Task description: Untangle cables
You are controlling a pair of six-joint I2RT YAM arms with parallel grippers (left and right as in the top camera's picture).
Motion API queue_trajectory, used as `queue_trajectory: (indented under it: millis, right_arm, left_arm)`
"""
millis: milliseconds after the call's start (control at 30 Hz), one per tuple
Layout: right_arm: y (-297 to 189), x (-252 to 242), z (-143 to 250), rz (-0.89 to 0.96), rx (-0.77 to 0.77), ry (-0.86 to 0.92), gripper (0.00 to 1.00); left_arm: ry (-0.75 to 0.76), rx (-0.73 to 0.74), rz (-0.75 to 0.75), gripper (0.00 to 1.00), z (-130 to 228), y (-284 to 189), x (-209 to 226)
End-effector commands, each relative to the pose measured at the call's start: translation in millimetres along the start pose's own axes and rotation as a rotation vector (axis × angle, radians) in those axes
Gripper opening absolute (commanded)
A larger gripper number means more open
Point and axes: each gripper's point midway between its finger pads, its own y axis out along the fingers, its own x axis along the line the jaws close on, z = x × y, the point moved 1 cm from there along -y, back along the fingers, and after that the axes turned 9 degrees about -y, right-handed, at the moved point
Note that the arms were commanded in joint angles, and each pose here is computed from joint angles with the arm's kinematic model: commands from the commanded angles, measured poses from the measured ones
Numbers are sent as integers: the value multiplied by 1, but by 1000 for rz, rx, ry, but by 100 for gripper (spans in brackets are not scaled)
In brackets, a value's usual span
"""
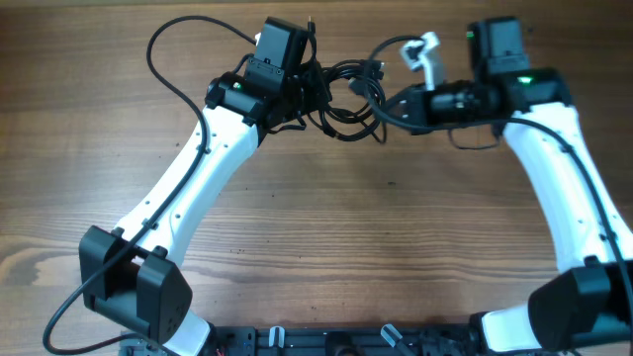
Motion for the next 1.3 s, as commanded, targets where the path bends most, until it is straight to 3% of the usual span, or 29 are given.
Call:
queue_trajectory:
  millis: [0, 133, 267, 333, 433, 567, 700, 900, 1033, 1167, 1267]
  right_arm:
    - [-28, 4, 1, -46, -62, 23, 4]
    - [-65, -44, 15, 125, -85, 229, 4]
    - [-95, -107, 36, 471, -83, 507, 4]
    - [-91, -117, 36, 483, -92, 545, 4]
    - [-66, -127, 30, 400, -113, 567, 4]
    - [-26, -115, 17, 225, -115, 496, 5]
    - [-25, -100, 8, 190, -117, 394, 36]
    - [-60, -42, -25, 244, -182, 39, 69]
    - [-45, -12, -30, 209, -154, -173, 67]
    - [-14, 20, -25, 132, -82, -387, 63]
    - [3, 38, -14, 80, -24, -506, 54]
  left_arm:
    - [-24, -28, 10, 4, -12, -3, 0]
    - [-18, -15, 66, 4, -26, -7, 1]
    - [157, 129, 421, 4, -17, -27, -52]
    - [213, 180, 544, 4, -9, -38, -71]
    - [228, 224, 600, 4, -2, -45, -78]
    - [215, 237, 578, 4, 1, -43, -73]
    - [163, 182, 418, 4, -5, -27, -50]
    - [135, 201, 286, 4, 9, -17, -31]
    - [15, 270, 236, 4, 20, -17, -20]
    - [-38, 422, 319, 4, 42, -29, -32]
    - [-82, 514, 380, 4, 51, -40, -39]
